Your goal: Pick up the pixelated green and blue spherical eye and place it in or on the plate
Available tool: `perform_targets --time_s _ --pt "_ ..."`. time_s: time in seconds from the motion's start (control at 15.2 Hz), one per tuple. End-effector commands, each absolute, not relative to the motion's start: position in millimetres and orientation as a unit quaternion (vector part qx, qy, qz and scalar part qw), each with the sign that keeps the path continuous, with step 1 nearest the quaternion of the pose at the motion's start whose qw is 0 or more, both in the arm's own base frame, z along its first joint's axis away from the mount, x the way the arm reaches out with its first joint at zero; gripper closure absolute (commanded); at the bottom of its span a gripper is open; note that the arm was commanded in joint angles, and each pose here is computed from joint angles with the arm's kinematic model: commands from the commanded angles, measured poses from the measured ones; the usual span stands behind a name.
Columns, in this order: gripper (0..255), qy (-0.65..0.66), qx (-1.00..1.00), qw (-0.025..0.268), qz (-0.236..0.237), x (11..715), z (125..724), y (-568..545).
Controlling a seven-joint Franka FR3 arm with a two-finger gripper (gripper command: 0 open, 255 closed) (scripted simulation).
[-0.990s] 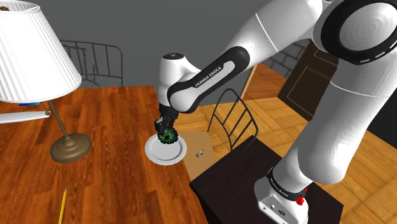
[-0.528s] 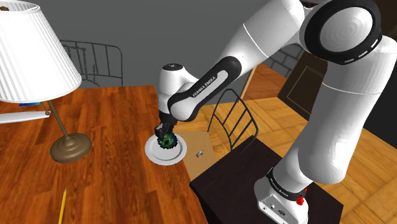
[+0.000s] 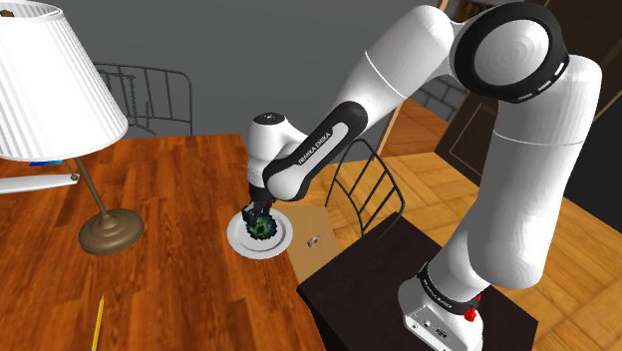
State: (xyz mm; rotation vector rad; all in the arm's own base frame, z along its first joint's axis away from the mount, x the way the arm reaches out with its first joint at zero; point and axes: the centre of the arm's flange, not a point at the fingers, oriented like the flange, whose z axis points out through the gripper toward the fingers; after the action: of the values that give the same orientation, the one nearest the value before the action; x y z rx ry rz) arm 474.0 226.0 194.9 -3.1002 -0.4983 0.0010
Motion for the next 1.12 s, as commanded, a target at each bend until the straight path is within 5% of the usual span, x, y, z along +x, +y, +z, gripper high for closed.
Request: perform_targets --time_s 0.0,0.2,0.26,1.06 --pt "255 -0.159 -0.987 0.001 0.0 474 194 226" --pt "255 -0.159 -0.987 0.001 0.0 474 194 226" --pt "0 -0.159 -0.987 0.001 0.0 474 194 226" --pt "0 -0.159 -0.987 0.001 0.0 474 244 226"
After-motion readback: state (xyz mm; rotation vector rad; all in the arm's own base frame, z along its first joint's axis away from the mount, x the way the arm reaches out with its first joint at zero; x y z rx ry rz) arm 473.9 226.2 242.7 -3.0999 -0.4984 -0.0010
